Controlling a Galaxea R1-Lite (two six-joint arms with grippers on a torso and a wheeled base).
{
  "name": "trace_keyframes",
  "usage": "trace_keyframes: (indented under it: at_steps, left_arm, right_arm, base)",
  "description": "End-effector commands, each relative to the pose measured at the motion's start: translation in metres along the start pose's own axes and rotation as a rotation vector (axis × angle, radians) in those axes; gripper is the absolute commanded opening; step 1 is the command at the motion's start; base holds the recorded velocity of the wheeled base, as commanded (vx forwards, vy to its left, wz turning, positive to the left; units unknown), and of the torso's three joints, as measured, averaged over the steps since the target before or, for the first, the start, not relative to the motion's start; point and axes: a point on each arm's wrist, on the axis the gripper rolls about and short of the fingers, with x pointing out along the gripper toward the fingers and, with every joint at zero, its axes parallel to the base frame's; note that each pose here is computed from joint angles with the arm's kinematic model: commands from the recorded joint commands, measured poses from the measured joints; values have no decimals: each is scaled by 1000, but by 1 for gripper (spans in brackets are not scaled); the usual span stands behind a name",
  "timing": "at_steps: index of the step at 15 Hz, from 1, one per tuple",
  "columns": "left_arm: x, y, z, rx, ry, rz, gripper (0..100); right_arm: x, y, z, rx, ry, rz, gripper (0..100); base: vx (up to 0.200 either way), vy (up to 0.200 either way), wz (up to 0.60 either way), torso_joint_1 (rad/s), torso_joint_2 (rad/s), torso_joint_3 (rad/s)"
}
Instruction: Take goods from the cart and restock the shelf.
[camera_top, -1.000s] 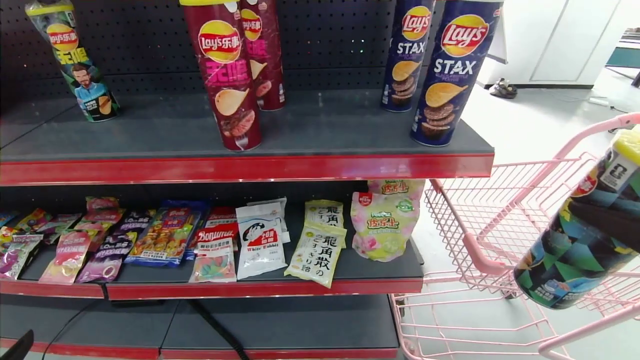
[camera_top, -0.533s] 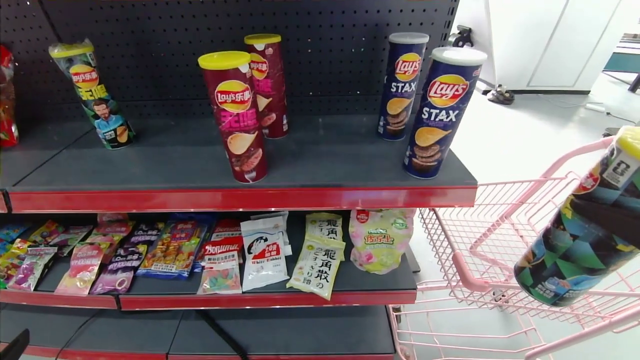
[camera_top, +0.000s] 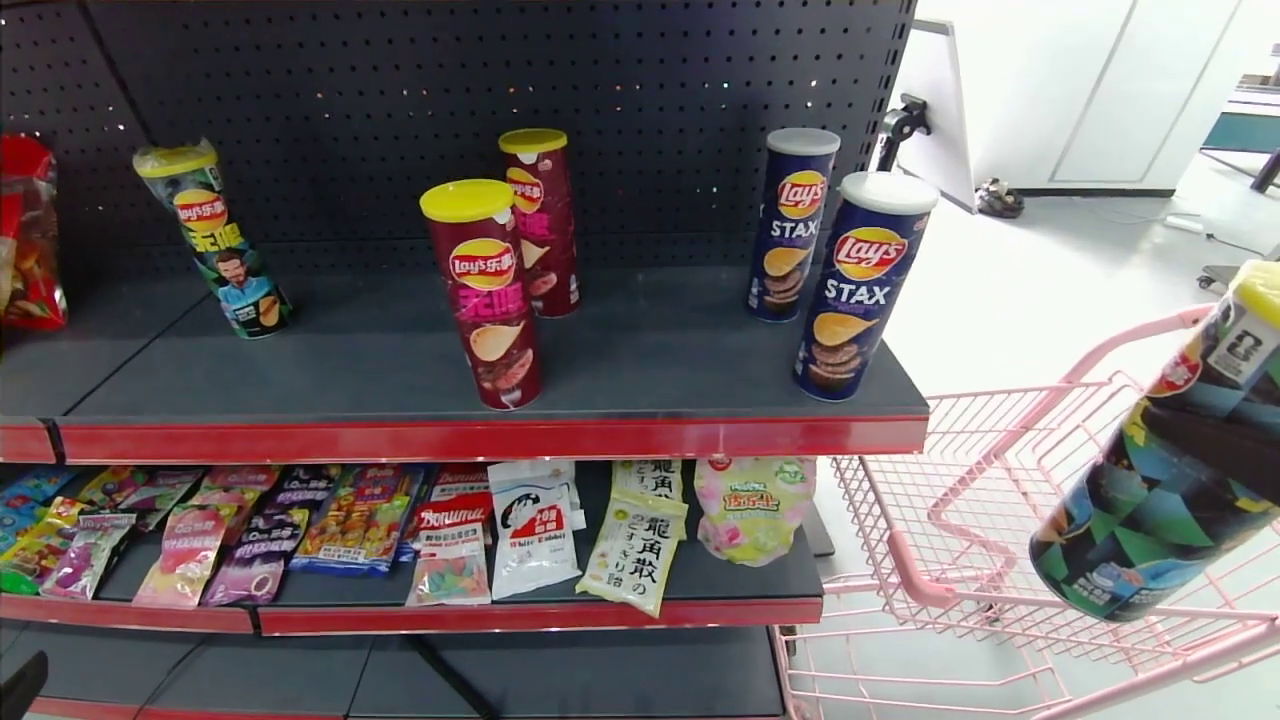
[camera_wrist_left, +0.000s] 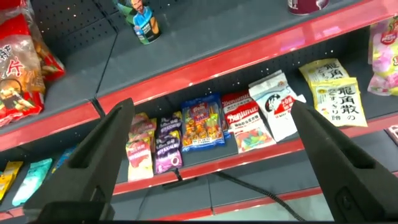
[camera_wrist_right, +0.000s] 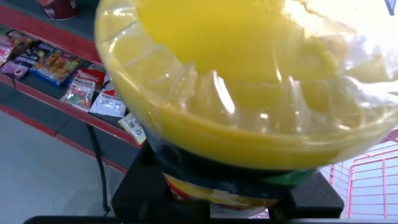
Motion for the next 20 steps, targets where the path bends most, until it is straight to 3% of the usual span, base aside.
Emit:
trace_keyframes:
  at_steps: [1, 5, 14, 16, 20]
  left_arm:
    - [0, 0, 0, 0, 2, 0, 100]
    - [1, 0, 0, 2, 8, -4, 100]
    - [2, -1, -1, 4, 16, -7, 100]
    - [2, -1, -1, 5, 16, -8, 100]
    - [2, -1, -1, 4, 16, -5, 100]
  right_arm:
    - [-2, 0, 1, 1, -10, 8, 0]
    - [-5, 3, 1, 30, -30, 91, 0]
    - [-11, 5, -7, 28, -25, 104, 0]
    - [-10, 11, -6, 21, -38, 204, 0]
    - [-5, 18, -2, 11, -39, 277, 0]
  base:
    - [0, 0, 0, 0, 0, 0]
    - [0, 200, 0, 6, -8, -9]
    - [0, 200, 0, 4, 3, -1]
    - [0, 200, 0, 0, 2, 5]
    - [0, 200, 0, 4, 2, 2]
